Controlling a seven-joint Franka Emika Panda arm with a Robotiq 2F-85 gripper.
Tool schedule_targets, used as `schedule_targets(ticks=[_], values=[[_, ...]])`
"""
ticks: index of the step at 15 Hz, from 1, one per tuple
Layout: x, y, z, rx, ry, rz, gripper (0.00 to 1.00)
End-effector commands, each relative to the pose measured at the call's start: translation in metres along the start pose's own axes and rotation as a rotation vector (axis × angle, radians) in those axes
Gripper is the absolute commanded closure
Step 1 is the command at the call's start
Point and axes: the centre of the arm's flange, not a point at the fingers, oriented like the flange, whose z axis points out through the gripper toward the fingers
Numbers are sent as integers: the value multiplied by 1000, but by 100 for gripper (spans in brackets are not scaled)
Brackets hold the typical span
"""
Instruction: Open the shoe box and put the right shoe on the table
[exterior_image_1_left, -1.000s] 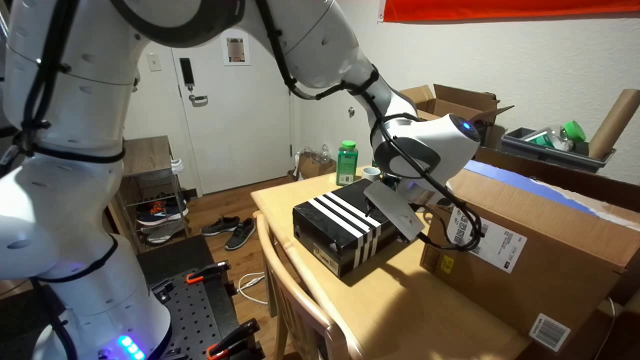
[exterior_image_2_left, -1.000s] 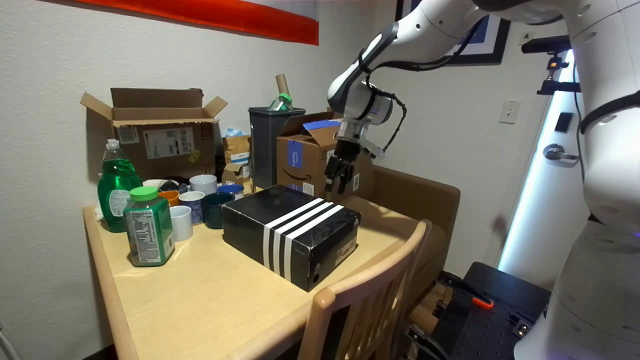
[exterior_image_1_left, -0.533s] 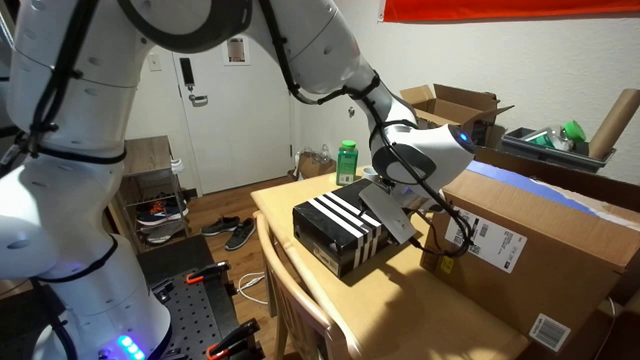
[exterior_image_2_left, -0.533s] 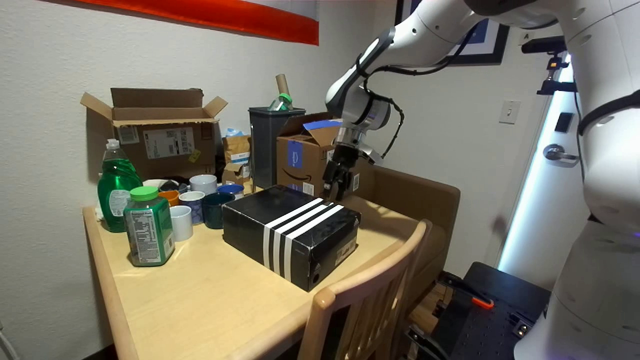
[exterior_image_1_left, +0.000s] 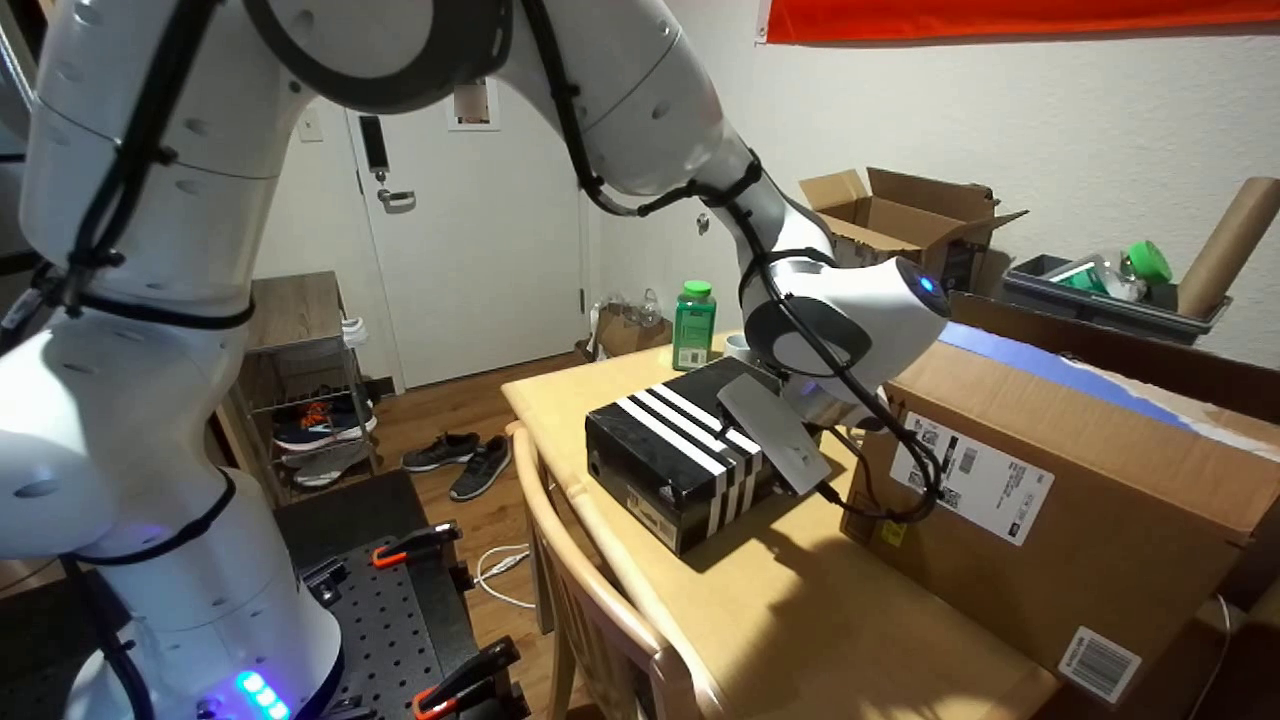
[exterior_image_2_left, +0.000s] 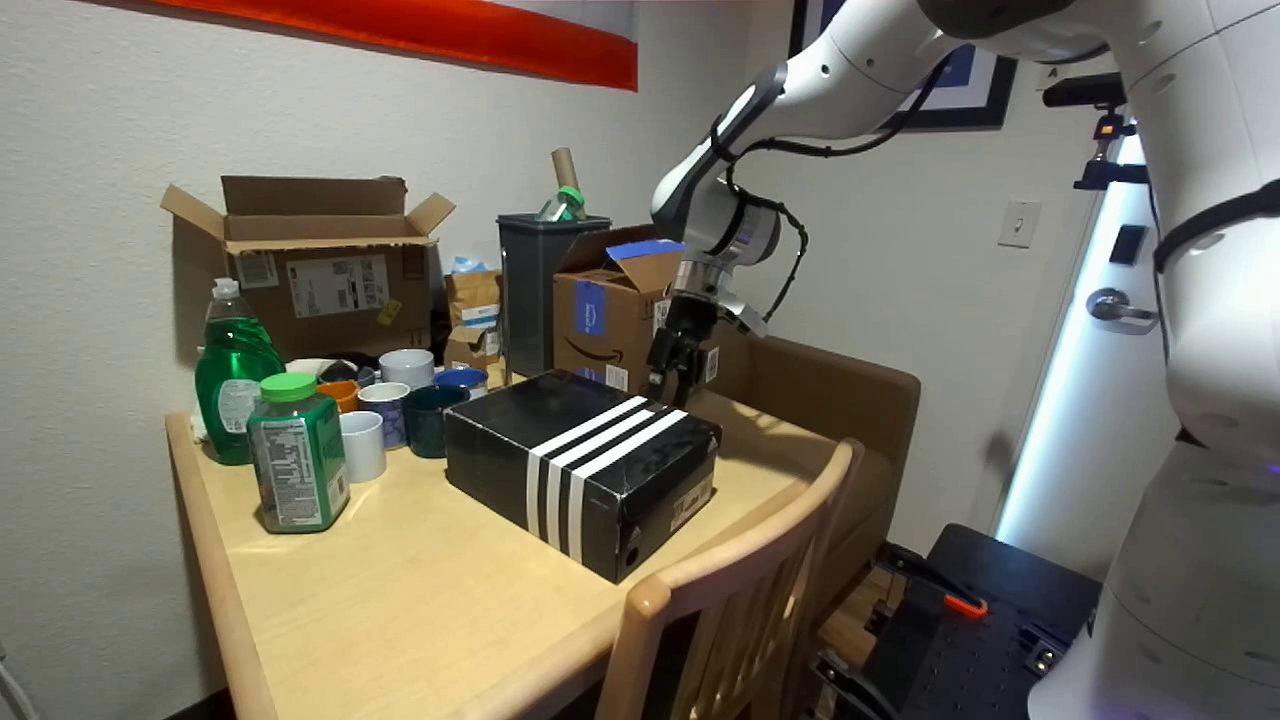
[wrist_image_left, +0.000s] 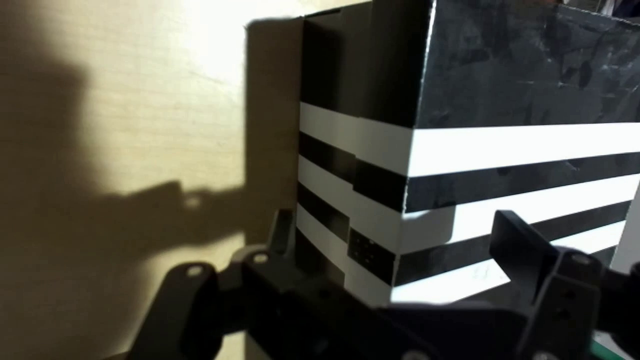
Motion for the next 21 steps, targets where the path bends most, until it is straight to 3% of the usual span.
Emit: schedule_targets(ticks=[1,8,17,21], values=[[-5,0,-12,-5,23,10,0],[0,0,-8,38,17,-13,0],[12,9,15,55,-46,26,0],[15,6,28,102,-75,6,0]])
